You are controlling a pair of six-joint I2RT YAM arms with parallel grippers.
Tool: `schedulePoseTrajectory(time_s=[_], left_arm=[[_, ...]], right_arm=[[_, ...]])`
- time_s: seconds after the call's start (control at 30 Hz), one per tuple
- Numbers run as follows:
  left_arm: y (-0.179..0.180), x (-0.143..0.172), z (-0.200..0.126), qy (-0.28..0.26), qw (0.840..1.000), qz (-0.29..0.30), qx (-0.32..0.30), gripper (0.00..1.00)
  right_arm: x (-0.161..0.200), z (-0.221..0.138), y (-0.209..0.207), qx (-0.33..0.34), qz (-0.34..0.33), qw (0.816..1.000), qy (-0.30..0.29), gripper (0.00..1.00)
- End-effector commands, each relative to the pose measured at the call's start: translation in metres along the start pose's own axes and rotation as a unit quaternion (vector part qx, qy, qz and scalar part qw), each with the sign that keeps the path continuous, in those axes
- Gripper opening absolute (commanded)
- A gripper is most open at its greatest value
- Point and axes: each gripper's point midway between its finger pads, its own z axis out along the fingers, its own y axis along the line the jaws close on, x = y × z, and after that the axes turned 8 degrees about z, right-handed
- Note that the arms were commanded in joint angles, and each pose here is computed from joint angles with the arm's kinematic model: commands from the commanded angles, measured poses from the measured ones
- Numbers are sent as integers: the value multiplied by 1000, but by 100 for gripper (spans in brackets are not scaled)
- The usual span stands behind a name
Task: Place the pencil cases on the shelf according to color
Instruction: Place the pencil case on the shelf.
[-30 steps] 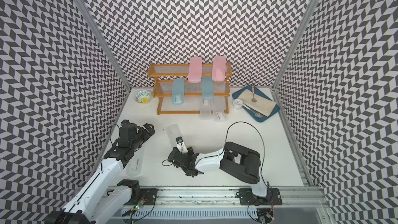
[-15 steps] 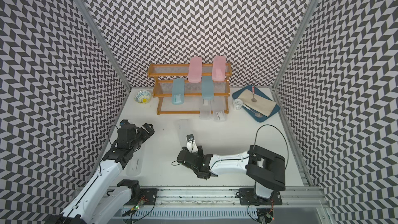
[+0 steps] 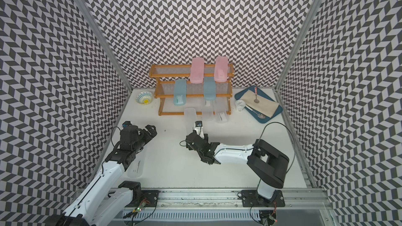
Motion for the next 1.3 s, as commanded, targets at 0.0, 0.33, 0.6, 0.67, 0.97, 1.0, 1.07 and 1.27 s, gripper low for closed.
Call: schedulePoseTrajectory(time_s=[0.0,0.33,0.6,0.67,0.97,1.0,1.07,1.27], left_arm=[[-4,3,5,-2,1000,2,15,100],[0,9,12,-2,1000,9,13,100],[1,10,19,3,1000,22,5,100],[1,10,20,5,1000,25,5,100],[1,15,28,18,999,26,3,100],[1,15,29,20,999,27,4,100],[1,16,30,24,999,28,3,100],[4,17,31,25,999,28,-7,100]], right_arm=[[-20,22,22,-37,10,999,-15,55],[-36,93,3,12,40,999,-17,53],[-49,129,-1,18,54,998,-24,53],[-52,136,-5,22,57,998,-25,54],[-70,155,-13,19,70,996,-45,53],[-71,157,-14,18,71,996,-46,53],[-73,161,-13,15,73,996,-46,55],[-74,163,-4,-6,79,996,-35,92]])
